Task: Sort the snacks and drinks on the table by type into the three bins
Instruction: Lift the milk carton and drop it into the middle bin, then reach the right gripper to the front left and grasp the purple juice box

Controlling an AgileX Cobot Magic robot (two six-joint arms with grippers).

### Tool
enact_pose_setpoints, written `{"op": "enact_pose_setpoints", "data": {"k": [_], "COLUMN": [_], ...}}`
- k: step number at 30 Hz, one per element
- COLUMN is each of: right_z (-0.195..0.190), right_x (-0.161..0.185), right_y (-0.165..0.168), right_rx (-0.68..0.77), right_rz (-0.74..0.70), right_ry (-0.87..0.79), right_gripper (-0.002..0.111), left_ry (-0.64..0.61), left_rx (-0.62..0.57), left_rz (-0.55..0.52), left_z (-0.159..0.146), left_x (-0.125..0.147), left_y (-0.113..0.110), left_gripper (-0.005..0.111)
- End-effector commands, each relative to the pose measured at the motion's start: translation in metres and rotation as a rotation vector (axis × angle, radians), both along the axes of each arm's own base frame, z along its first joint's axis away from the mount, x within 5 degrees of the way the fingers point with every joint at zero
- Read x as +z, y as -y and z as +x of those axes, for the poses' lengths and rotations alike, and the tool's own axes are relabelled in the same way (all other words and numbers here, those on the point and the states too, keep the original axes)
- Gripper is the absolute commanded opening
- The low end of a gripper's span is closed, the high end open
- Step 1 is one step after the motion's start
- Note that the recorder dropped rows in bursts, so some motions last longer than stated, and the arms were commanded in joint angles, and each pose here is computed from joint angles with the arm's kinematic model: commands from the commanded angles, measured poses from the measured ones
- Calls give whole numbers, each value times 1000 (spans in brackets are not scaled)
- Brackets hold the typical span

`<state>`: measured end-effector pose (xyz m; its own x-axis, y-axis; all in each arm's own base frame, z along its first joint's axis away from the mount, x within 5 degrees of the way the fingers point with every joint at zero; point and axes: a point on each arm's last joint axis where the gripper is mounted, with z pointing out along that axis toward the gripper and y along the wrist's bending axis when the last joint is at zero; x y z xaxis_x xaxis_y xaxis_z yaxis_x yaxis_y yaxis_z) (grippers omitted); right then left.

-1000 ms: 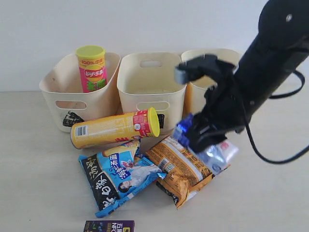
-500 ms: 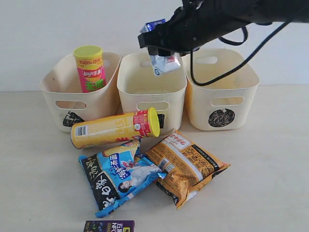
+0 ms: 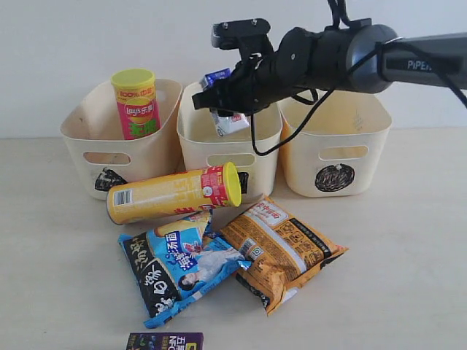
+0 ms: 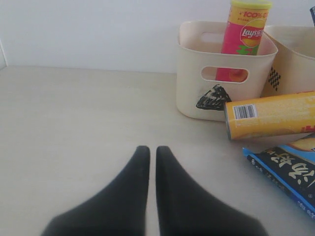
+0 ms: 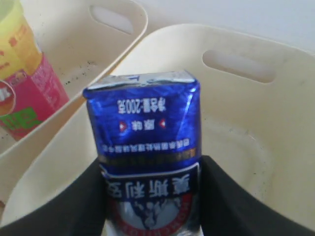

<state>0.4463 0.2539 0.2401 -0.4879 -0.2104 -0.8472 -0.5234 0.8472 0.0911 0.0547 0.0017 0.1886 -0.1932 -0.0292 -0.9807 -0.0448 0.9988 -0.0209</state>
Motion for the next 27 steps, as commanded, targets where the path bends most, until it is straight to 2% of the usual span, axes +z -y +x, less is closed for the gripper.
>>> {"op": "enact_pose_setpoints", "data": {"k": [1, 3, 7, 9, 15, 20, 23, 27], "right_z": [5, 6, 5, 5, 0, -12, -21, -38], "right_x": [-1, -6, -9, -7, 1, 20, 37, 54], "right_y": [1, 0, 1, 1, 3, 7, 11, 18], "right_rx": [1, 4, 17, 16, 32, 70, 100, 141], "right_rz": [-20, -29, -57, -59, -71, -114, -142, -182], "right_ry": [42, 28, 20, 33, 2, -29, -33, -111], "right_gripper": [4, 17, 52, 57, 57, 54, 38, 8], "left_ry": [6, 6, 4, 4, 4, 4, 4, 4], "left_rx": [1, 1, 1, 1, 1, 3, 3, 3], "left_rz": [-3, -3, -3, -3, -3, -3, -3, -3], "left_z": [0, 0, 0, 0, 0, 0, 0, 0], "left_x": [0, 0, -1, -1, -1, -1, -1, -1], "left_y": [0, 0, 0, 0, 0, 0, 0, 0], "left_gripper": [4, 4, 4, 4, 4, 4, 4, 4]}}
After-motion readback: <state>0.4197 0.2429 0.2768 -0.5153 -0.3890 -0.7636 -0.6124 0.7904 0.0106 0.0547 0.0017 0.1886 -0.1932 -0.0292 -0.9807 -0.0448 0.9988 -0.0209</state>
